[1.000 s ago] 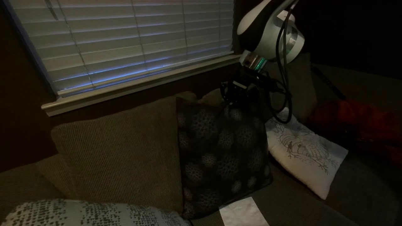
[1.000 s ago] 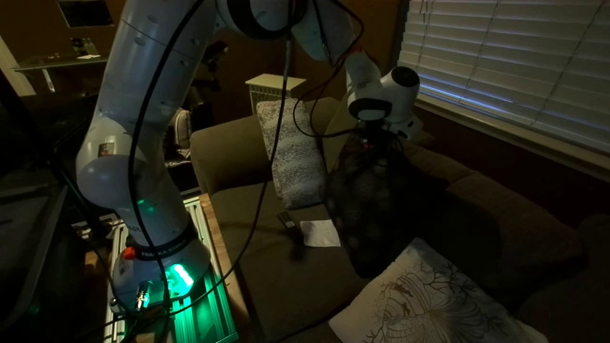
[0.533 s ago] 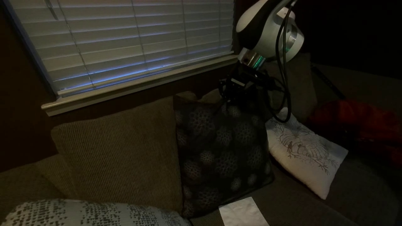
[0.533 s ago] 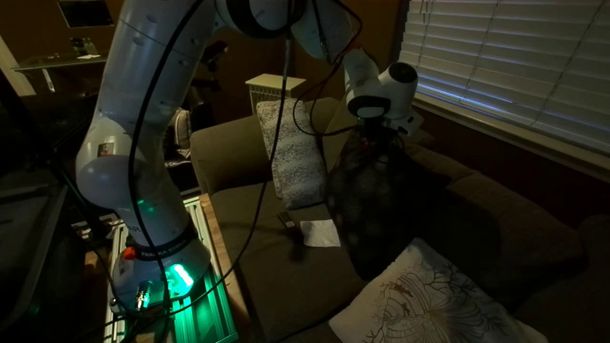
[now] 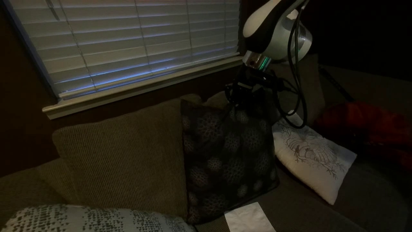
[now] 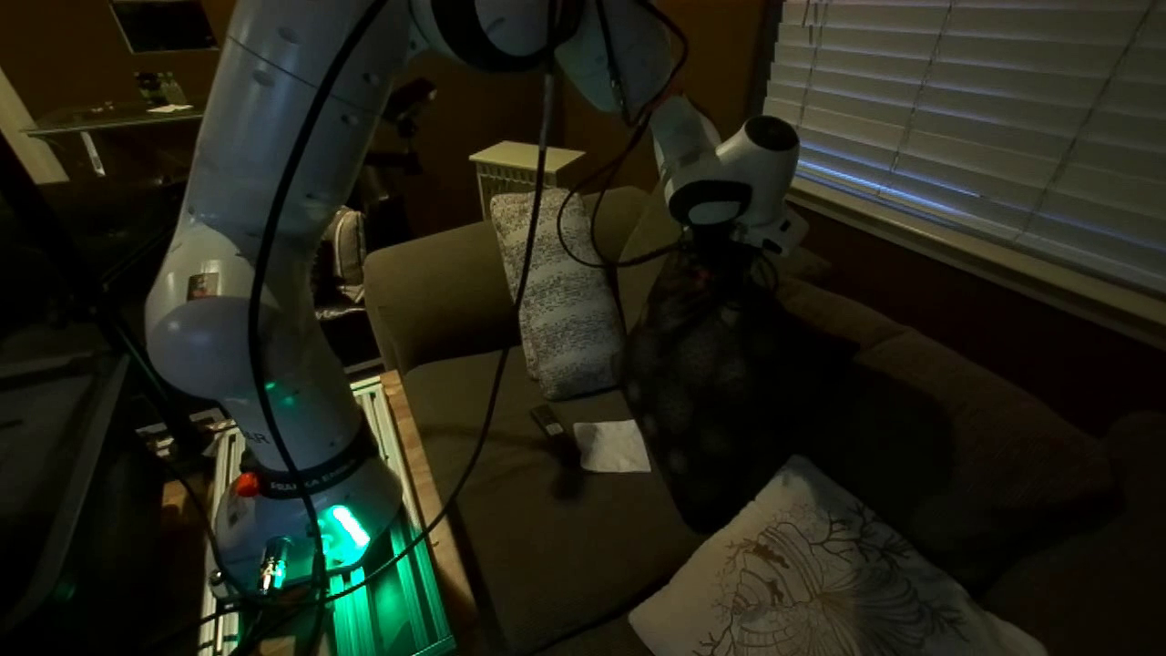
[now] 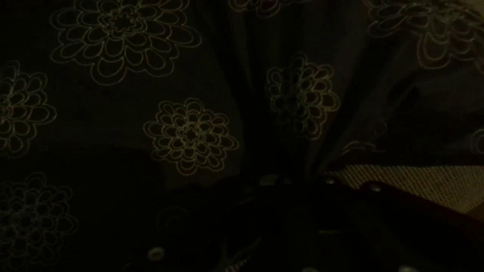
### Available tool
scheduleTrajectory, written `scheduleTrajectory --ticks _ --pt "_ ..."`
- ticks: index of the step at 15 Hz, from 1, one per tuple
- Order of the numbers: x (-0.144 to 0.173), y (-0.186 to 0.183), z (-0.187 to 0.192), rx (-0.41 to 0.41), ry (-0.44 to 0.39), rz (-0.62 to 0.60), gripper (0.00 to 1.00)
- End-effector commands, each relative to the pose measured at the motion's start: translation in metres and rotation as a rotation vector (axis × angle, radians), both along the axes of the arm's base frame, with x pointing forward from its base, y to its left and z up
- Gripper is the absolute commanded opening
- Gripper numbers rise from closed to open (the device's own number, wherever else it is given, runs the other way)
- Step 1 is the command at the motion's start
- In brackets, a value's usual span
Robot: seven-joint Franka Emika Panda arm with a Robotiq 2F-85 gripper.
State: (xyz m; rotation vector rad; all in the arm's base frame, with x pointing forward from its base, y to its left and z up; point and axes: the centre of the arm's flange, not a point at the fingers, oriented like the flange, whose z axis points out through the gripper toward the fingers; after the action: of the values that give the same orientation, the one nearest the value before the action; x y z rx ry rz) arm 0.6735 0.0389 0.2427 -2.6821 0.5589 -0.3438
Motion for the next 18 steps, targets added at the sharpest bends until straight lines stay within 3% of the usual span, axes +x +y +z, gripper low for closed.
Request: scheduleTrajectory --ticks 1,5,6,8,16,18 --pt "0.02 0.007 0.015 -0.016 0.015 0.043 0.02" --pt "0.03 0.013 0.012 -0.002 0.025 0.081 0.02" --pt "0.033 0.013 0.01 0.0 0.025 0.079 0.32" --pt "0.037 0.013 0.009 0.001 0.028 0.079 0.38" --pt "0.037 0.005 0.036 -0.005 -0.035 0.072 0.95" --pt "0.029 -0.003 0.04 -0.017 -0.045 0.05 1.0"
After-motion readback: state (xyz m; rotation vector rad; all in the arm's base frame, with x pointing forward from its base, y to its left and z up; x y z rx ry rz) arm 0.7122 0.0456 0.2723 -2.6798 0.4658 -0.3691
